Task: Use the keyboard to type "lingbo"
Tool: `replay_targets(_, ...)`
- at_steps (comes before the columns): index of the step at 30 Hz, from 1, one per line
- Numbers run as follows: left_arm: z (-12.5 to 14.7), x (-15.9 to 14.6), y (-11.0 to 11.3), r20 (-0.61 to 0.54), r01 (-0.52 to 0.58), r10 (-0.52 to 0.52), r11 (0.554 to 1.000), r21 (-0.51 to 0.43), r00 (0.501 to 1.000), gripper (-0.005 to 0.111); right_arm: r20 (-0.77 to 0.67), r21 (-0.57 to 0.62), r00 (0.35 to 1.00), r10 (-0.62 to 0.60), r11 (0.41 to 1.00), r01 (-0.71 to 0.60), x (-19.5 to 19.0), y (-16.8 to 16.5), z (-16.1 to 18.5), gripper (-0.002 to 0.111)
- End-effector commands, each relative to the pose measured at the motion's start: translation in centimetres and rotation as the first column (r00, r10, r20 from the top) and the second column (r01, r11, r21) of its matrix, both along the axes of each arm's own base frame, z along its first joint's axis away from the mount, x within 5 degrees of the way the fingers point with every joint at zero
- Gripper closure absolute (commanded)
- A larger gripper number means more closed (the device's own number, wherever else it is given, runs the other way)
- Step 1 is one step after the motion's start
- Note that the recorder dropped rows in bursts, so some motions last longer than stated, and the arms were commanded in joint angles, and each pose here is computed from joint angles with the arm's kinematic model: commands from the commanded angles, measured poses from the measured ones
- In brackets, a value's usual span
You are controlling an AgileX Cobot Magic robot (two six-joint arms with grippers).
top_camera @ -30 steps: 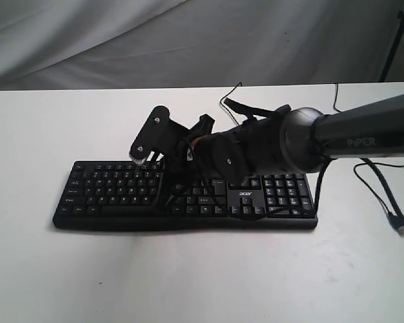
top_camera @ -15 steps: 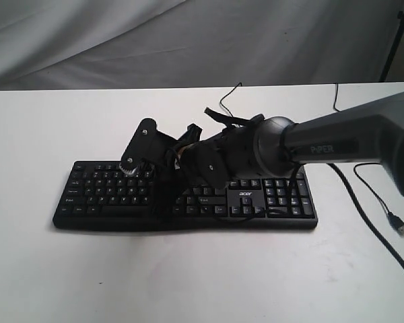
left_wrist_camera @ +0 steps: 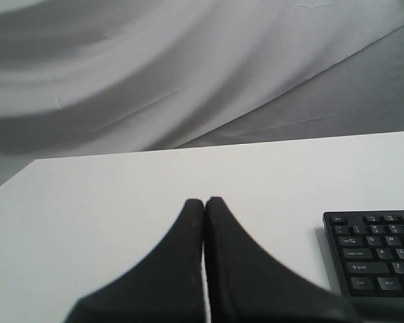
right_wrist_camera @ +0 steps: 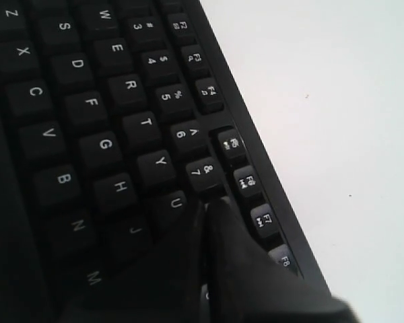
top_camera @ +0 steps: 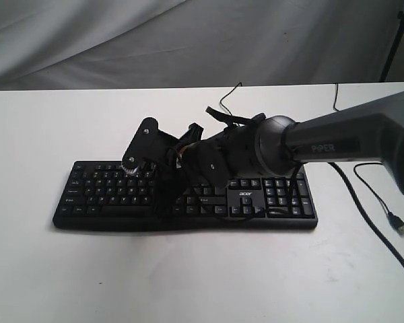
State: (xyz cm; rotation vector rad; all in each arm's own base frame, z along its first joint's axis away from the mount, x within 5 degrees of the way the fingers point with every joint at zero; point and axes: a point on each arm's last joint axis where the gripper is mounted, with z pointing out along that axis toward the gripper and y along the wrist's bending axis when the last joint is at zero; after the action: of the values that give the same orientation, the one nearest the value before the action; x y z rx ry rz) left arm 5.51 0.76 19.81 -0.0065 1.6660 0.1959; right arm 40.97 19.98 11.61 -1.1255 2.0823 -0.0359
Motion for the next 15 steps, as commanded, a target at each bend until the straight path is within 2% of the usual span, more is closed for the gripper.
replay_targets(1, -0.2, 0.0, 0.0, -0.004, 0.004, -0.004, 1.0, -0.004, 1.0, 0.106, -0.007, -0.017, 1.0, 0.006, 1.0, -0.006, 0.3, -0.2, -0.7, 0.108)
replay_targets(9, -0.2, 0.0, 0.0, -0.004, 0.004, -0.004, 1.0, -0.004, 1.0, 0.106, -0.031, -0.023, 1.0, 0.002, 1.0, -0.003, 0.2, -0.2, -1.4, 0.108)
replay_targets(15, -0.2, 0.0, 0.0, -0.004, 0.004, -0.004, 1.0, -0.004, 1.0, 0.106, -0.004, -0.01, 1.0, 0.003, 1.0, -0.003, 0.1, -0.2, 0.5, 0.108)
